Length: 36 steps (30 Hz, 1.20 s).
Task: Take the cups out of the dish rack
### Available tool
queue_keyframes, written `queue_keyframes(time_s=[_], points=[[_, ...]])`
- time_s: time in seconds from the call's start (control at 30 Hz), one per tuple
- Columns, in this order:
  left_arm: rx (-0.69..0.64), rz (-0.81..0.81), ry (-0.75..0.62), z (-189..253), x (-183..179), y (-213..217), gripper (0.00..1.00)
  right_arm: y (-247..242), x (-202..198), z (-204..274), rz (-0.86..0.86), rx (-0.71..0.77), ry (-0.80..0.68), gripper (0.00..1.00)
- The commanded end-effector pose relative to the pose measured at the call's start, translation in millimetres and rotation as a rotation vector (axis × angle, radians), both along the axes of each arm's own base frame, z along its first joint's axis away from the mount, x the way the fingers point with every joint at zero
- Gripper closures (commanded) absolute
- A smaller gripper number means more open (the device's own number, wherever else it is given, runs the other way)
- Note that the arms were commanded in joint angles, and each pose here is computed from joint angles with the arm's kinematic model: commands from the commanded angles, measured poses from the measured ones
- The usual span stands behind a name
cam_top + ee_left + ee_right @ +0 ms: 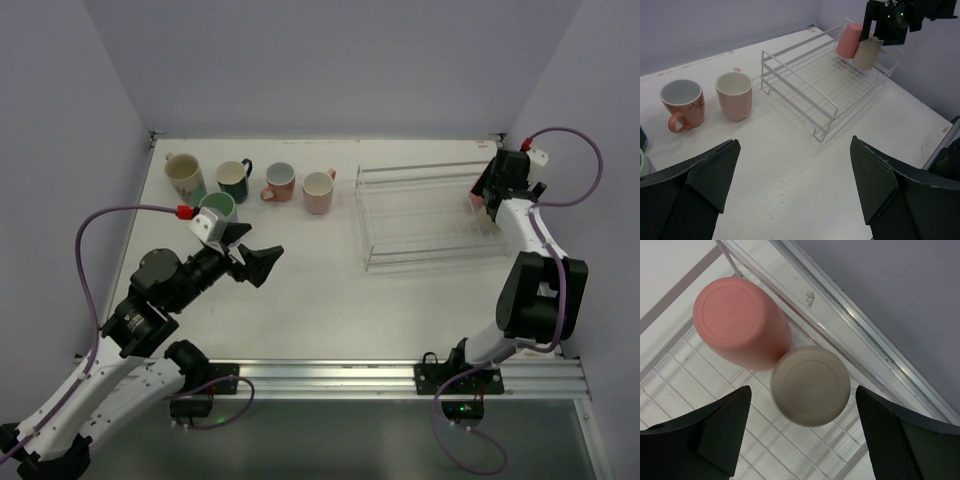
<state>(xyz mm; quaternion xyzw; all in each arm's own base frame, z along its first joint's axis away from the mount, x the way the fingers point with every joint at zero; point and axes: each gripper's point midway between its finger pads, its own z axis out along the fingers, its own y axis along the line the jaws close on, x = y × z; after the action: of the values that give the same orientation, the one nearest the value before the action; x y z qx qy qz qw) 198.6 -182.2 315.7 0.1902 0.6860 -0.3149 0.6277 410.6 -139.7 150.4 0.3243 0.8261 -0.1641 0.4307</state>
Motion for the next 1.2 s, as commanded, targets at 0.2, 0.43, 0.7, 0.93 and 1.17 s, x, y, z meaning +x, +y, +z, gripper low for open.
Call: queue_keyframes(time_s=[0.2, 0.43, 0.7, 0.93, 1.17], points=[[0.014, 0.019, -0.033, 5, 6, 1, 0.00, 2, 17, 6, 0.035, 0.008, -0.032, 0.28], [0.014, 0.020, -0.033, 4, 7, 0, 0.00, 19, 6, 8, 0.073, 0.073, -0.100, 0.61], [0.029, 0.009, -0.003, -1, 14, -8, 0.00, 87, -12, 55, 0.260, 0.228, -0.362, 0.63], [-0.044, -0.109, 0.077, 6, 13, -40, 0.00, 143, -38, 95, 0.463, 0.415, -0.574, 0.63], [-0.276, -0.312, 0.201, 28, 17, -97, 0.00, 215, -71, 149, 0.758, 0.600, -0.746, 0.62]])
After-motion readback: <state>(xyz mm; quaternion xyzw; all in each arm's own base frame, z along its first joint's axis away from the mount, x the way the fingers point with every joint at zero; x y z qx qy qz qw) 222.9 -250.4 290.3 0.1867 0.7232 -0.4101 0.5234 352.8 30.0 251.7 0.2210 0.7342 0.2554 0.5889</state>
